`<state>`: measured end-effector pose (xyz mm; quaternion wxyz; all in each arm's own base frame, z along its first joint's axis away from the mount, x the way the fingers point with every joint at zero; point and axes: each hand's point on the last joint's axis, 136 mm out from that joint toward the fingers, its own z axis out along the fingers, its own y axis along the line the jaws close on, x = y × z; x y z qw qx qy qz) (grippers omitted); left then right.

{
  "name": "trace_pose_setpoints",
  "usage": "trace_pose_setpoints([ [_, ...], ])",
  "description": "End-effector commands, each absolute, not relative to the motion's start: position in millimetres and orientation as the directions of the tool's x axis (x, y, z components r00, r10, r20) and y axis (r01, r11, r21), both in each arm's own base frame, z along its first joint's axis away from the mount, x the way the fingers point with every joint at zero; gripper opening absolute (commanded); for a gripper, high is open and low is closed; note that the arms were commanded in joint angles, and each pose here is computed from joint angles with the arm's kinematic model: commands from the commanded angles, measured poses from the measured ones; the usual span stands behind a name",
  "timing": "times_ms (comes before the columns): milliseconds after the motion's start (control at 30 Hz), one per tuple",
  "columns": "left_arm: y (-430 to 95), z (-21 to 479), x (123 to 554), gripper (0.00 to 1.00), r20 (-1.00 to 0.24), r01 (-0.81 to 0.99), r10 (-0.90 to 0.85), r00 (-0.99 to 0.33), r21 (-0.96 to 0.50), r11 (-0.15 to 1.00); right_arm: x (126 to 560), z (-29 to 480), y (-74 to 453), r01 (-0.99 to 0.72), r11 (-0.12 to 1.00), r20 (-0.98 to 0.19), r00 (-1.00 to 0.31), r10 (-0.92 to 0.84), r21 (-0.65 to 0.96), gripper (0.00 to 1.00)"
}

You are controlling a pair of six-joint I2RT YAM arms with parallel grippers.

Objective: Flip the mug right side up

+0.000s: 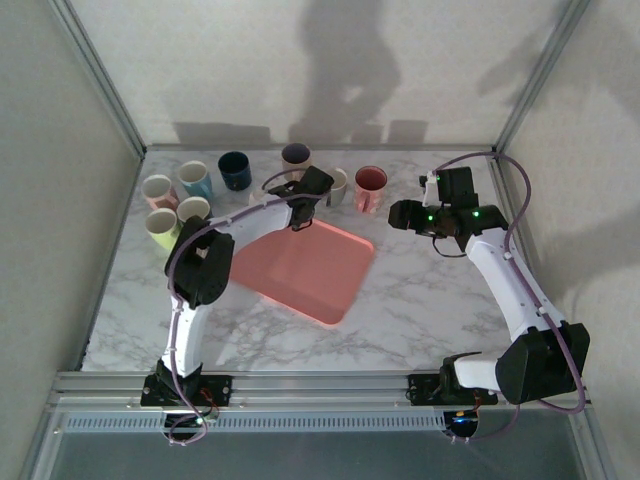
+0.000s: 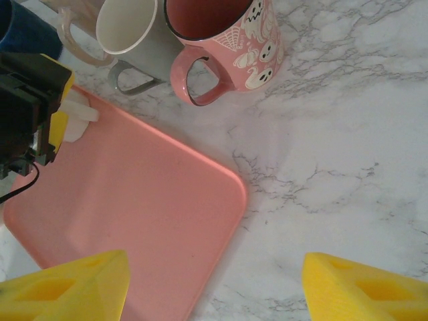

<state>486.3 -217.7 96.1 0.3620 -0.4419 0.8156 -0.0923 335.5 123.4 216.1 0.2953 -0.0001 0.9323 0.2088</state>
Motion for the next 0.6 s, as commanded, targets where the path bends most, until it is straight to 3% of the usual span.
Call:
trace_pose_setpoints([
  [0, -199.5, 88.3, 486.0, 0.6, -0.555, -0.712, -0.782, -0.285, -0.423, 0.56, 338.7, 219.7, 127.1, -0.138, 0.909, -0.564, -0.817, 0.119, 0.392, 0.7],
  [567, -171.8, 60.9, 473.2, 0.5, -0.592, -0.763, -0.767, -0.248, -0.369, 0.531, 338.6, 233.8, 127.5, -0.147, 0.907, -0.572, -0.812, 0.117, 0.394, 0.69],
])
